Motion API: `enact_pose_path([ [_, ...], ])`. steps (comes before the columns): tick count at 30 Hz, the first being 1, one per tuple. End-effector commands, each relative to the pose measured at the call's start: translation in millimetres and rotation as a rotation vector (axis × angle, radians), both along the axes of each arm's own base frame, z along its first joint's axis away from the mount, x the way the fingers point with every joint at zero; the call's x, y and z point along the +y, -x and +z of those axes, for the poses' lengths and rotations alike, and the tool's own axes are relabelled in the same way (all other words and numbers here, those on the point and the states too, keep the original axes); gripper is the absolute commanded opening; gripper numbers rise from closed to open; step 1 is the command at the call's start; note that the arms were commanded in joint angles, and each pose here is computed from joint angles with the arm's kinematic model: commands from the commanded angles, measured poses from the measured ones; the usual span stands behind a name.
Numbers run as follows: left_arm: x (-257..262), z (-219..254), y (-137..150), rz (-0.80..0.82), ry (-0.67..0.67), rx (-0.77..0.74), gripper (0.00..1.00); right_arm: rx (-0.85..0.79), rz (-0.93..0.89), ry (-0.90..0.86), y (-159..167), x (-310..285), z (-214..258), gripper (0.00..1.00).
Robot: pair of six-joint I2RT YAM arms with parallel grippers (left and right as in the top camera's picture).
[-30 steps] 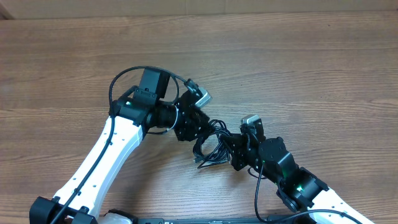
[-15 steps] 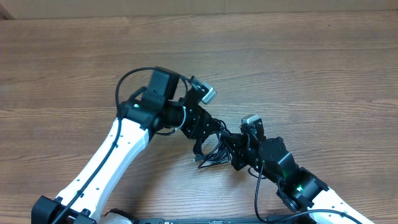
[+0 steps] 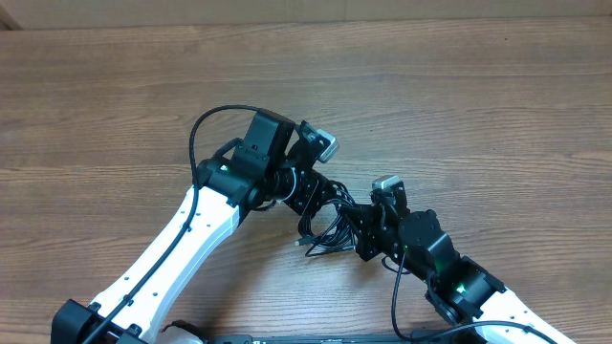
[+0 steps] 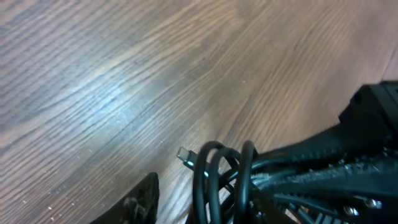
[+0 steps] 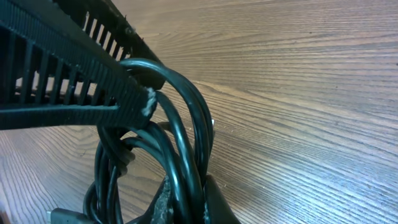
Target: Untangle cables
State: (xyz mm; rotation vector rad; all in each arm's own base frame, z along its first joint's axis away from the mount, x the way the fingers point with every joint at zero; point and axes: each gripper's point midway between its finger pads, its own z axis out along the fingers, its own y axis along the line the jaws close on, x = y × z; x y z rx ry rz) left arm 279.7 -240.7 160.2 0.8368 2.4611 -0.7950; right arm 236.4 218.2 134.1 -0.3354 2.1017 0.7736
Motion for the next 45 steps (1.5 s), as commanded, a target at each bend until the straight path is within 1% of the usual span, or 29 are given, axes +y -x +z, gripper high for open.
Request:
enact_pose_path([
  [1, -0.2, 17.3, -14.6, 0.088, 0.03, -0.038, 0.38, 0.002, 0.027, -0.017, 3.5, 3.7, 1.8, 0.04],
  [4, -3.0, 22.3, -20.3, 0.127, 0.061, -0.033, 0.37, 0.003, 0.028, -0.017, 3.7, 3.7, 1.5, 0.04],
  [6, -3.7, 23.3, -21.2, 0.127, 0.065, -0.038, 0.33, 0.003, 0.028, -0.017, 3.7, 3.8, 1.7, 0.04],
  [8, -3.4, 21.8, -20.6, 0.127, 0.061, -0.032, 0.32, 0.003, 0.028, -0.018, 3.7, 3.8, 1.8, 0.04],
  [10, -1.9, 17.9, -18.1, 0.127, 0.05, -0.015, 0.3, 0.003, 0.028, -0.017, 3.8, 3.8, 1.5, 0.04],
  [13, 3.0, 9.8, -9.4, 0.129, 0.019, 0.032, 0.24, 0.002, 0.028, -0.018, 3.6, 3.8, 1.8, 0.04],
  [16, 9.5, 4.2, -8.2, 0.148, -0.019, 0.042, 0.2, 0.002, 0.028, -0.018, 3.6, 3.8, 1.8, 0.04],
  [19, 15.9, 0.1, -9.8, 0.171, -0.055, 0.037, 0.2, 0.002, 0.028, -0.018, 3.6, 3.8, 1.8, 0.04],
  [24, 21.3, -5.2, -5.2, 0.173, -0.088, 0.055, 0.29, 0.003, 0.027, -0.017, 3.7, 3.7, 1.5, 0.04],
  [27, 25.5, -9.8, 1.4, 0.165, -0.114, 0.079, 0.29, 0.002, 0.027, -0.017, 3.6, 3.8, 1.8, 0.04],
  [28, 27.5, -11.6, 2.7, 0.169, -0.126, 0.085, 0.28, 0.002, 0.027, -0.017, 3.5, 3.7, 1.8, 0.04],
  [31, 33.4, -15.4, 2.7, 0.185, -0.16, 0.085, 0.15, 0.002, 0.027, -0.017, 3.6, 3.8, 1.8, 0.04],
  [33, 36.7, -16.3, -0.3, 0.206, -0.176, 0.076, 0.1, 0.002, 0.028, -0.018, 3.6, 3.8, 1.8, 0.04],
  [36, 43.1, -18.1, -5.3, 0.259, -0.201, 0.071, 0.05, 0.002, 0.027, -0.018, 3.5, 3.7, 1.8, 0.04],
  [45, 47.7, -32.3, -6.0, 0.309, -0.236, 0.122, 0.04, 0.0, 0.022, -0.033, 2.5, 4.6, 4.7, 0.04],
])
